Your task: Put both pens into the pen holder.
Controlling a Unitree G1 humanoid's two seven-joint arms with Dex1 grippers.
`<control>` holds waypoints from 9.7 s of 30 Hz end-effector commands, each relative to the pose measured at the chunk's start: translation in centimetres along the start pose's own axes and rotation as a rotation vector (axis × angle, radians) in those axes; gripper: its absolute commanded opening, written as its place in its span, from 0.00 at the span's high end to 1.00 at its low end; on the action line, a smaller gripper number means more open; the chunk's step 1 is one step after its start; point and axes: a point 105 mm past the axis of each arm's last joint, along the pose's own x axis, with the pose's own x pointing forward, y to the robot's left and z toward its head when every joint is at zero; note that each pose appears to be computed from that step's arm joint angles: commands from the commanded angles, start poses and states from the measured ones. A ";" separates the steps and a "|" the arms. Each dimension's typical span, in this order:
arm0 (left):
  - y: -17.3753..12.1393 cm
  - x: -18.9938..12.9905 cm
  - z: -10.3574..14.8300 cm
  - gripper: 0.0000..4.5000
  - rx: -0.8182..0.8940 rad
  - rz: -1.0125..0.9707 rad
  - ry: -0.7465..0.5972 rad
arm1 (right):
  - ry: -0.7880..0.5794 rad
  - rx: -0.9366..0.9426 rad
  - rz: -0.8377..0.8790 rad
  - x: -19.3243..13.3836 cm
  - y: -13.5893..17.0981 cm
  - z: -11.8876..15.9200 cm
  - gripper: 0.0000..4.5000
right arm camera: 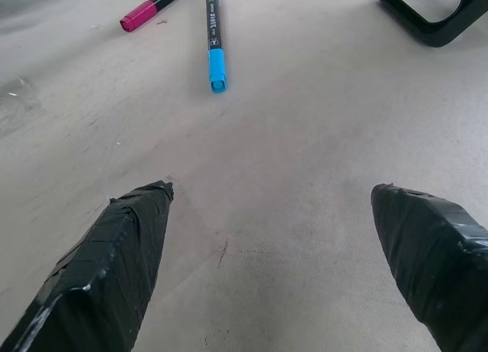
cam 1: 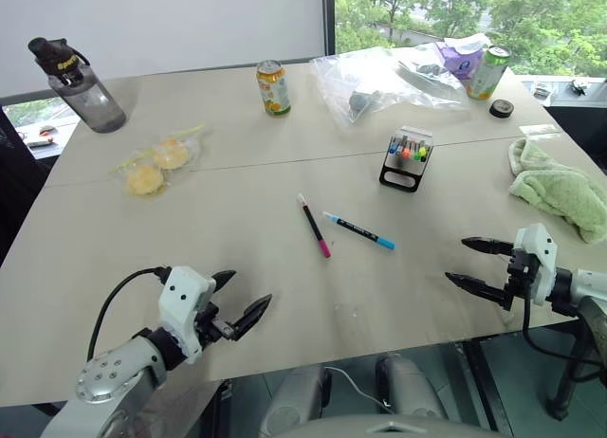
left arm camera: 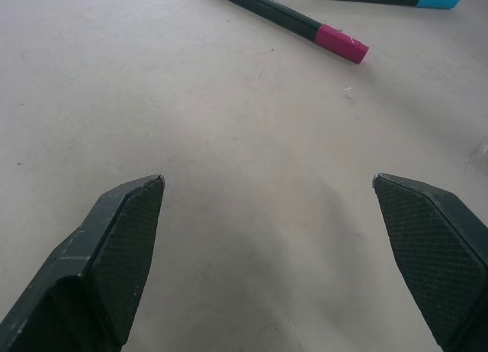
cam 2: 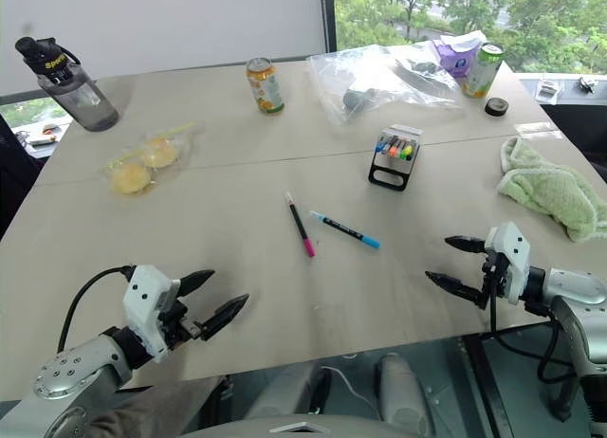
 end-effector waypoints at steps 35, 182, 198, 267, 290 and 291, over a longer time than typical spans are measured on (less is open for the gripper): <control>0.8 -0.9 0.6 0.00 0.012 -0.031 -0.061 | -0.069 -0.196 0.021 6.2 0.0 5.9 0.01; -0.3 5.0 16.2 0.01 0.157 -0.291 -0.408 | -0.360 -0.904 -0.260 14.4 -2.5 19.8 0.98; 0.2 4.9 16.1 0.01 0.177 -0.280 -0.388 | -0.366 -0.879 -0.350 14.8 -4.9 18.1 0.98; -0.3 16.6 6.8 0.00 -0.141 0.375 0.073 | -0.203 -0.125 0.070 4.9 4.5 9.6 0.02; -2.2 15.5 9.0 0.99 -0.211 0.149 -0.135 | -0.212 0.006 0.058 6.4 4.3 10.5 0.00; -3.0 15.2 9.7 0.99 -0.222 0.075 -0.187 | -0.215 0.043 0.065 6.7 4.4 10.7 0.00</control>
